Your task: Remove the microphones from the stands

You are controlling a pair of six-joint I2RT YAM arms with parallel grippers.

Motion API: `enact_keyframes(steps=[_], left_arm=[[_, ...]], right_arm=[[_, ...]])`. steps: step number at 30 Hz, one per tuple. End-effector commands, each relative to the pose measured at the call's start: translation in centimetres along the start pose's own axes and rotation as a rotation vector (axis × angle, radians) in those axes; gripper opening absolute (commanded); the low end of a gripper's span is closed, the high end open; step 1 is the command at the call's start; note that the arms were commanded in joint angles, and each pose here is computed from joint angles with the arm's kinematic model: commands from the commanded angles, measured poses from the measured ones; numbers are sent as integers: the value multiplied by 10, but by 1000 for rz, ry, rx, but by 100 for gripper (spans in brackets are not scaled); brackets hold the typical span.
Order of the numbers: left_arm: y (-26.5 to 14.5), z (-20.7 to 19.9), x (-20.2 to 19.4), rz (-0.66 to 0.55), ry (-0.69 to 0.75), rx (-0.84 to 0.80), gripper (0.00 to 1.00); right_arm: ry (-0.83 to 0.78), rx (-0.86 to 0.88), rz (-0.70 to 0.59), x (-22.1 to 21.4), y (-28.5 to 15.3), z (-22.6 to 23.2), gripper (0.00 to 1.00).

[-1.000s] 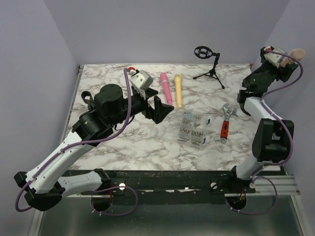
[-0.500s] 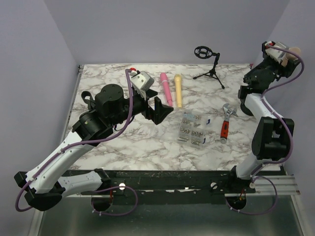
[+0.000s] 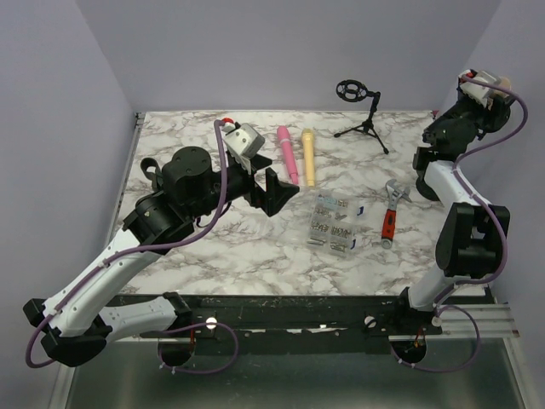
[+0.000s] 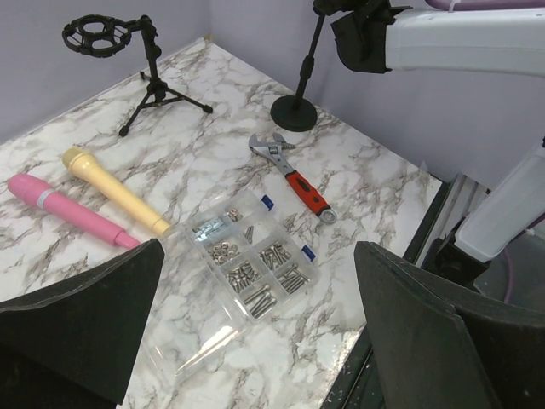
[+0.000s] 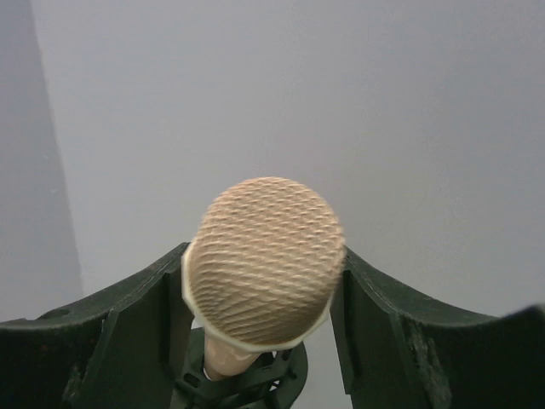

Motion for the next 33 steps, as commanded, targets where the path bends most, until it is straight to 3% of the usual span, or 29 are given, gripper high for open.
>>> enact_keyframes(steps=[1, 6, 24, 28, 33], left_arm=[[-8, -1, 2, -16, -11, 8, 99], [-9, -1, 1, -15, -14, 8, 98], [-18, 1, -3, -35, 6, 20, 99], [-21, 4, -5, -37, 24, 44, 98], [-24, 14, -4, -36, 61, 133, 98]], right_arm=[[38, 5, -39, 14, 7, -4, 59], [45, 0, -51, 20, 8, -10, 49], [133, 89, -127, 87, 22, -34, 36], [169, 179, -102, 105, 23, -35, 33], [255, 453, -80, 134, 15, -27, 24]])
Point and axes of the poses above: each gripper's point midway between its finger pads, its own y axis out along the fingers, its own z axis along the line the jaws close on, x = y × z, the point moved 8 cm from there along -y, back along the fingers, and after that the axes turned 4 degrees about -y, right-handed, at the moved point
